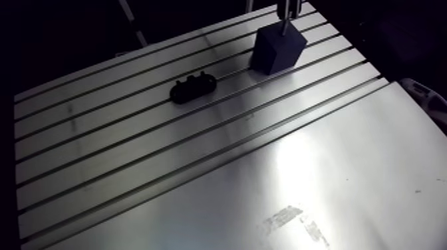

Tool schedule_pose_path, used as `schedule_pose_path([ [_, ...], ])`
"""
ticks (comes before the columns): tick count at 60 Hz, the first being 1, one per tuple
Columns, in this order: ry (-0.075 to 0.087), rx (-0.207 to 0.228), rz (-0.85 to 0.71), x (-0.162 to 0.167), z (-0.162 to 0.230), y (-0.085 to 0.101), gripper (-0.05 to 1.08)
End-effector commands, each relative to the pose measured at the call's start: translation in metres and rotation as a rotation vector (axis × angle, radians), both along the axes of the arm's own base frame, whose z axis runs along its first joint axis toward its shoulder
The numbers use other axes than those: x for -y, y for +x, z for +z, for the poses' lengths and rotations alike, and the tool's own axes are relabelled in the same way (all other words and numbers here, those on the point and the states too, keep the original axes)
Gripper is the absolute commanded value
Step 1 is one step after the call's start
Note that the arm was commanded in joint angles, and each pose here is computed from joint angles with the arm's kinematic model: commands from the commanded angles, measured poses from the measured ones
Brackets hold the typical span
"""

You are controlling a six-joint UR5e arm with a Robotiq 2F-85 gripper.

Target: Pick up the M10 bolt and insert it into the hole until fully seated.

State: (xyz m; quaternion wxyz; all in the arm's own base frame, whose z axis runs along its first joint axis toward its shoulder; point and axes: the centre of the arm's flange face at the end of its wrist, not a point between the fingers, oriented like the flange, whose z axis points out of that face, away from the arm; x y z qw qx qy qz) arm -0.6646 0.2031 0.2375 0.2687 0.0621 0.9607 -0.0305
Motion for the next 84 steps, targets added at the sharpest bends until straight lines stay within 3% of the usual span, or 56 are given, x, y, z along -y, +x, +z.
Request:
schedule_pose_path([
  [1,-0.002,0.004,0.0,0.0005,-0.0019,0.001,1.08],
  [78,-0.005,0.006,0.004,0.0037,-0.0098,0.005,1.07],
  [82,-0.006,0.009,0.004,0.0037,-0.0109,0.0051,1.04],
  [84,-0.007,0.009,0.007,0.0046,-0.011,0.0049,0.92],
])
